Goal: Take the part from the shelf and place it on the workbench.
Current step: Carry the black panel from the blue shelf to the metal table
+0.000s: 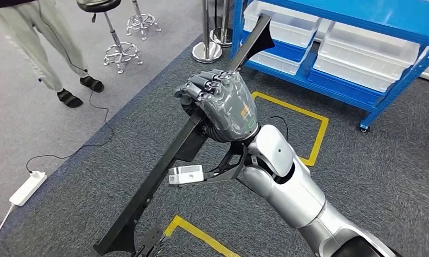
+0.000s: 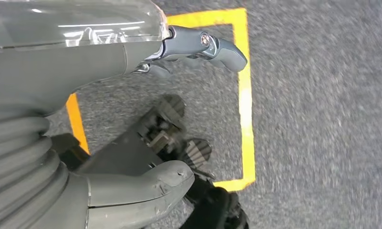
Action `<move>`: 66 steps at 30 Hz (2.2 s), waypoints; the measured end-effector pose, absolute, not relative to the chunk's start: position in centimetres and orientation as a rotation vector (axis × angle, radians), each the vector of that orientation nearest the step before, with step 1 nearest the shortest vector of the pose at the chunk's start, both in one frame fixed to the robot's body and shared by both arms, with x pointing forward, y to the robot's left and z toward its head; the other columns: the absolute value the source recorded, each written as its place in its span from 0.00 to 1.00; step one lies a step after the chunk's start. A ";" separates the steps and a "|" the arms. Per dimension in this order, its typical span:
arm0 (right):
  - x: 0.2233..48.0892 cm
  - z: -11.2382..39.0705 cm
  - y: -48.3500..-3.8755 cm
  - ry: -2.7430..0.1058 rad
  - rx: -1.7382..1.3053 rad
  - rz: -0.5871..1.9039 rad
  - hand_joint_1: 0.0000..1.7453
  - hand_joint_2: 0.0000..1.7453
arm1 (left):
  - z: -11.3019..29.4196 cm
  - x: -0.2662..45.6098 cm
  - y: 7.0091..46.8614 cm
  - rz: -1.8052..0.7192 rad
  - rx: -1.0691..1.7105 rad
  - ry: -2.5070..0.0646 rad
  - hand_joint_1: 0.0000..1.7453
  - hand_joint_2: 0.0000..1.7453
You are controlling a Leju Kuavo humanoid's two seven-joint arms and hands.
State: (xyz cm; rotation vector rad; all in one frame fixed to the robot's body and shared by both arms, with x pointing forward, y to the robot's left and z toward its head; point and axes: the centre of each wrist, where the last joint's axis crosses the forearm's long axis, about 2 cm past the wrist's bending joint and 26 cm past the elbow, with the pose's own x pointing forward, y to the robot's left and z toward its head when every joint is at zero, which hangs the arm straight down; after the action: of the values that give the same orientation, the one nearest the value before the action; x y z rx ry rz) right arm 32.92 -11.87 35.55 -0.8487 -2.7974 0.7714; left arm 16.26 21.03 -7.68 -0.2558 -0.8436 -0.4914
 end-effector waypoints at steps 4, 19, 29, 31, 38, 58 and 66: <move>33.0 35.5 -12.0 -2.796 -0.865 0.769 1.00 1.00 | -7.5 16.7 21.1 -0.497 -0.245 -0.842 0.00 1.00; 32.8 35.9 -11.7 -2.790 -0.903 0.748 1.00 1.00 | -7.6 17.1 22.3 -0.500 -0.222 -0.835 0.00 1.00; 32.6 35.8 -11.7 -2.788 -0.909 0.742 1.00 1.00 | -7.9 16.3 22.8 -0.508 -0.246 -0.799 0.00 1.00; 32.5 35.9 -11.6 -2.793 -0.910 0.739 1.00 1.00 | -8.1 15.8 22.8 -0.510 -0.255 -0.783 0.00 1.00; 32.4 35.4 -11.6 -2.784 -0.910 0.744 1.00 1.00 | -8.5 14.5 22.3 -0.527 -0.260 -0.736 0.00 1.00; 32.2 35.0 -11.6 -2.777 -0.905 0.737 1.00 1.00 | -8.6 13.2 20.6 -0.530 -0.289 -0.700 0.00 1.00; 32.2 34.5 -12.0 -2.763 -0.913 0.733 1.00 1.00 | -8.5 13.6 20.3 -0.543 -0.290 -0.704 0.00 1.00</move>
State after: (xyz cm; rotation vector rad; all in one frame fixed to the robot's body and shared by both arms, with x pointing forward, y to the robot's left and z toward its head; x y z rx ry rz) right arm 32.25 -11.98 34.51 -0.9130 -2.7633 0.7334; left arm 13.59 20.34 -8.45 -0.2899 -0.7044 -0.5429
